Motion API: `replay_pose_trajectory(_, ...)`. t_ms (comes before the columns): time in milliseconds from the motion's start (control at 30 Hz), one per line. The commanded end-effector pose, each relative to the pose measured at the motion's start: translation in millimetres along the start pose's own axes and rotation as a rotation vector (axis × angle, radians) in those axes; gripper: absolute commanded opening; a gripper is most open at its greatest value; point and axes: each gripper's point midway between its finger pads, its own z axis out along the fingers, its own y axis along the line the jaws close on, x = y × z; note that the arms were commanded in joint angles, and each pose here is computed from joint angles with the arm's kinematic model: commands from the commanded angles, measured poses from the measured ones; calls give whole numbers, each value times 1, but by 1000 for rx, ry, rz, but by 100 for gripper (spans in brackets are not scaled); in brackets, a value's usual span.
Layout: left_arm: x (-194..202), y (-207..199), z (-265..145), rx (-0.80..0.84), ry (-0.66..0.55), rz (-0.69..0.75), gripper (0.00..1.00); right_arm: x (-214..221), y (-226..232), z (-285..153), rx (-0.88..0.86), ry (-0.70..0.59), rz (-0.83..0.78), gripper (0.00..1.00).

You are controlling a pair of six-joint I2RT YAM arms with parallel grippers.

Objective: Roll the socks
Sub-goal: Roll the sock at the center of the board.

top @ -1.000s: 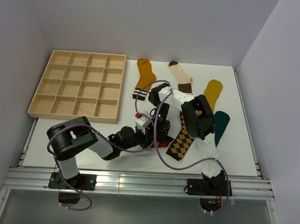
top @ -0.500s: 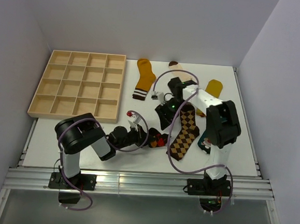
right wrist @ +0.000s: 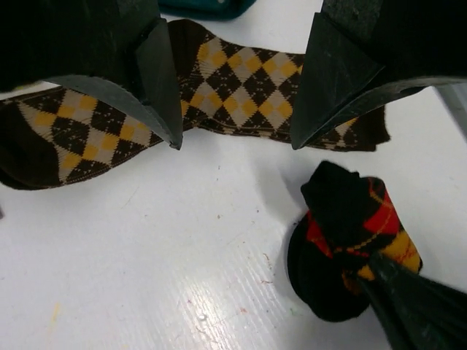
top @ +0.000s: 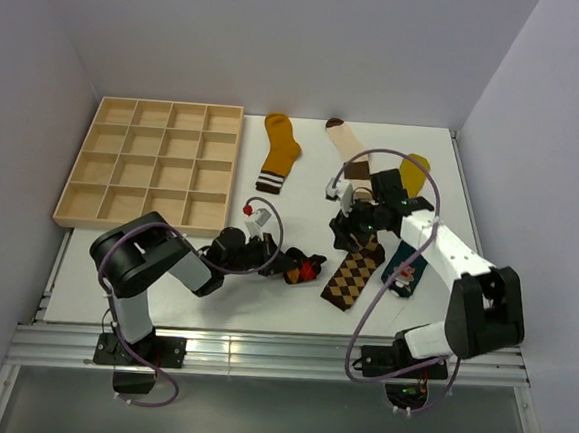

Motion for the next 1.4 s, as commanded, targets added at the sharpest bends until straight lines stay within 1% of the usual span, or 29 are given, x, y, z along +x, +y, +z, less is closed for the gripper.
replay_pose_trajectory(0,41,46,-19,-185,201,-152,0,-23,-8,-14,113,-132,-238,68)
replay_pose_trajectory(67,37,53,-21,-220,216,-203,0,-14,-3,-12,135,-153,-315,70)
replay_pose_trajectory(100,37,51,-21,-212,233,-215,0,-23,-2,-19,176,-196,-367,72)
replay_pose_trajectory(133,38,56,-22,-244,256,-239,0,-12,4,-15,171,-187,-391,73)
replay_pose_trajectory(200,37,60,-22,-261,280,-253,0,-18,13,-17,189,-215,-463,74)
replay_pose_trajectory(233,35,59,-20,-260,291,-256,0,-10,17,-12,191,-200,-485,75)
replay_pose_trajectory(300,38,68,-23,-300,321,-276,0,-14,31,-7,194,-213,-552,75)
replay_pose_trajectory(333,33,68,-20,-307,317,-262,0,-10,34,-3,200,-209,-582,76)
replay_pose_trajectory(433,33,73,-21,-340,341,-273,0,-8,53,12,148,-196,-638,76)
replay_pose_trajectory(600,35,82,-20,-378,372,-287,0,-8,73,30,137,-185,-753,79)
replay_pose_trajectory(833,36,86,-19,-389,392,-288,0,-11,78,48,134,-152,-842,80)
replay_pose_trajectory(1067,36,89,-17,-394,415,-284,0,-7,76,69,113,-96,-876,80)
replay_pose_trajectory(1100,36,89,-16,-396,420,-284,0,-15,75,71,124,-113,-890,80)
replay_pose_trajectory(1367,36,89,-14,-383,463,-274,0,-15,63,86,169,-86,-912,80)
